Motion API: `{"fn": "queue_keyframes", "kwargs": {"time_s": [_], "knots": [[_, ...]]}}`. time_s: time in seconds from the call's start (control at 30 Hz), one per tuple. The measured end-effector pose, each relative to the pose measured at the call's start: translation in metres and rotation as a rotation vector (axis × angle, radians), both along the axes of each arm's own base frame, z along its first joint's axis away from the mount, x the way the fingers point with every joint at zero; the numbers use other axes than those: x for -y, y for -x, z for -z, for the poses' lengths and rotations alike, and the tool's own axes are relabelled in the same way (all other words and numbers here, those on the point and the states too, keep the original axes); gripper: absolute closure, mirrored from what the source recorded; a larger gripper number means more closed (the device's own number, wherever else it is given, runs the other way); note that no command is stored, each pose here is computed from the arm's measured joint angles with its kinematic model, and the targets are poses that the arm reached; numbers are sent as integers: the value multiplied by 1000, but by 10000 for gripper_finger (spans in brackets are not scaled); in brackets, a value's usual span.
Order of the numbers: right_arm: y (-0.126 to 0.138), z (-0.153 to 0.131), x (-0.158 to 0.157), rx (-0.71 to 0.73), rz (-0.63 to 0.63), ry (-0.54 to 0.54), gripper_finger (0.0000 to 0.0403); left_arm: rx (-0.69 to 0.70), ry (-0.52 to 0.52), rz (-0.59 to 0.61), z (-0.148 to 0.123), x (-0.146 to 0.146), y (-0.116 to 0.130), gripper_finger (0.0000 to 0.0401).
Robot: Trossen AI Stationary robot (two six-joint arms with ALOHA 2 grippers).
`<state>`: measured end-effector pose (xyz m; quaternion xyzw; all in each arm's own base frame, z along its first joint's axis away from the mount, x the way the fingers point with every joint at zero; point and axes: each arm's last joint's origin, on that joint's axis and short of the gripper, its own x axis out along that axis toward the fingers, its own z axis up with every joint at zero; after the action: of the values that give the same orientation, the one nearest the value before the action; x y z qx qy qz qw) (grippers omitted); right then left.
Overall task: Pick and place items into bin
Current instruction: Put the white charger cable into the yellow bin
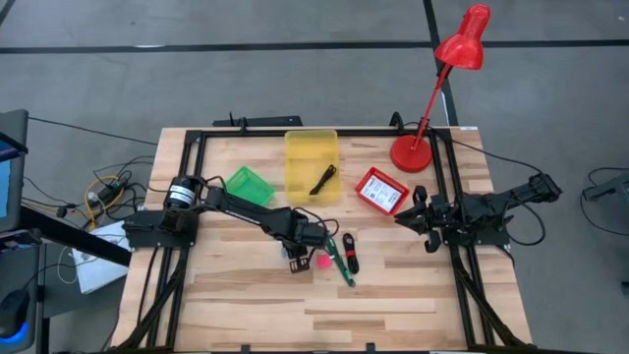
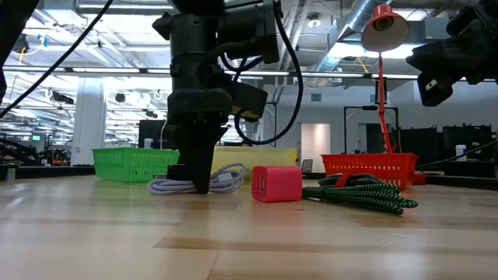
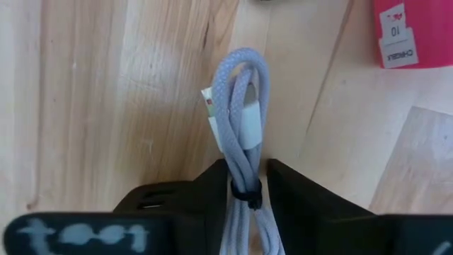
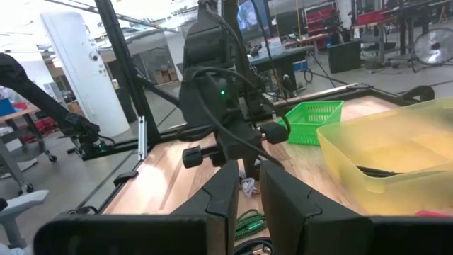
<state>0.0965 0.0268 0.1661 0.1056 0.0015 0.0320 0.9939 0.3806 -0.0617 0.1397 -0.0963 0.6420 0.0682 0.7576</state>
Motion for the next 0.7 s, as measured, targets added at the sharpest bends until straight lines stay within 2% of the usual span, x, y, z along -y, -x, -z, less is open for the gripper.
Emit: {"fn": "queue_keyframes", "kwargs": {"time_s": [0.1, 0.27, 0.5, 0.7], "knots": [[0, 0, 0, 0, 0, 0, 349, 1, -1, 5, 0, 0, 0, 329], [0, 0, 0, 0, 0, 0, 349, 15, -8, 29, -4, 3, -4, 384], [0, 0, 0, 0, 0, 0, 349, 45, -50, 60, -17, 11, -11, 380], [0, 0, 0, 0, 0, 0, 349, 26, -205, 102, -51, 12, -18, 386]]}}
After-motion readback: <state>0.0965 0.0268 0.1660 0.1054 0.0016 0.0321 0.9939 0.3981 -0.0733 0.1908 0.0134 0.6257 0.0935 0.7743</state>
